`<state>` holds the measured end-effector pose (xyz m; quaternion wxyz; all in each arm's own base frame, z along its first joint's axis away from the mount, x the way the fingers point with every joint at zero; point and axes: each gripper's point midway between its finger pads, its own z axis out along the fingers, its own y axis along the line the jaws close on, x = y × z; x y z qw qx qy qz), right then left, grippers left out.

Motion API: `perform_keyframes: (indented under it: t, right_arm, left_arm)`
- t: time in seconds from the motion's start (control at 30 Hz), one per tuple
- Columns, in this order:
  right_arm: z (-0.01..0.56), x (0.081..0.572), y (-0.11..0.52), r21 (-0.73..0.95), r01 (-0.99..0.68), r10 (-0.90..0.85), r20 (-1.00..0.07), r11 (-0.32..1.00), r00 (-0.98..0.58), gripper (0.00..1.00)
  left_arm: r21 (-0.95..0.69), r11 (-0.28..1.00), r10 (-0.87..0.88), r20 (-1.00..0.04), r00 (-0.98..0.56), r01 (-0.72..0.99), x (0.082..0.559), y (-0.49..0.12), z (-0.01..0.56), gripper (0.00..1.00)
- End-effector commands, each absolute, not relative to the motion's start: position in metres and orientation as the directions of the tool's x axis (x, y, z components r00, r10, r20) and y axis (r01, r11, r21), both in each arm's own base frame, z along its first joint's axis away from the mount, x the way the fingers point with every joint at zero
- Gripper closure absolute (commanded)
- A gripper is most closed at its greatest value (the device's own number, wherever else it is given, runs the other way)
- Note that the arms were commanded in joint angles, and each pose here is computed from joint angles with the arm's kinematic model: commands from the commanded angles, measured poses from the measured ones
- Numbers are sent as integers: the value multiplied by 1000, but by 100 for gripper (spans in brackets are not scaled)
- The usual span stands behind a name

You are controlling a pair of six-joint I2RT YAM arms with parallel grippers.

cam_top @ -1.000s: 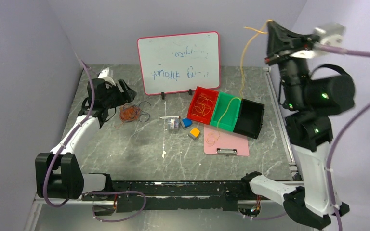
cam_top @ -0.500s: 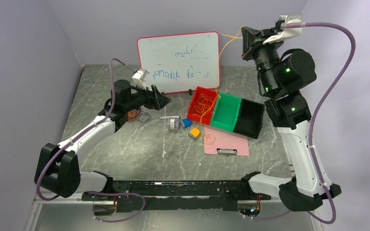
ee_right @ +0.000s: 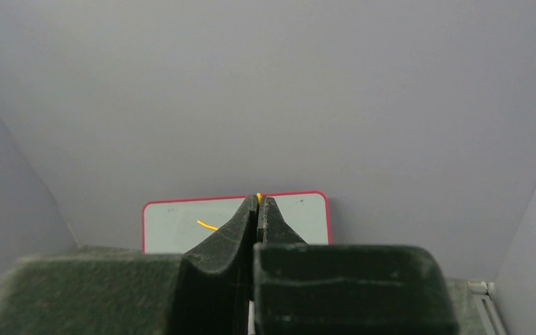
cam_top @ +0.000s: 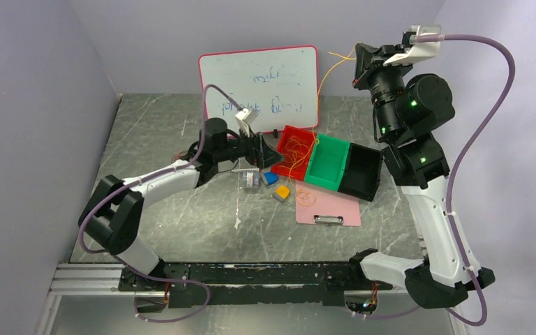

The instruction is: Untangle the cables

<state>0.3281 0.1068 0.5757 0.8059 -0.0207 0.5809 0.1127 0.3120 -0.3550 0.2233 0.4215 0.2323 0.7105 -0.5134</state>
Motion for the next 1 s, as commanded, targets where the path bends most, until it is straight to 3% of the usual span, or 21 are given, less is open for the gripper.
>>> perform_keyframes:
  t: [0.0,0.57,0.73,0.97]
  right_arm:
    - [578,322,101,110,-190,167,-934,976,317,100]
    - [569,321,100,92,-184,145,-942,979,302,100]
    - [567,321,100,92,-182,144,-944,979,298,100]
    - [566,319,98,96,-176,145,-944,980,298,100]
  left_arm:
    - [-509,269,-79,-858,-508,818,297,-388,232,10]
    - [-602,216,77,-774,-628,769,272,-441,160,37]
    - [-618,232,73,-759,-647,751,277,-445,153,61]
    - [-615,252,70,-759,-648,747,284,-448,152,84]
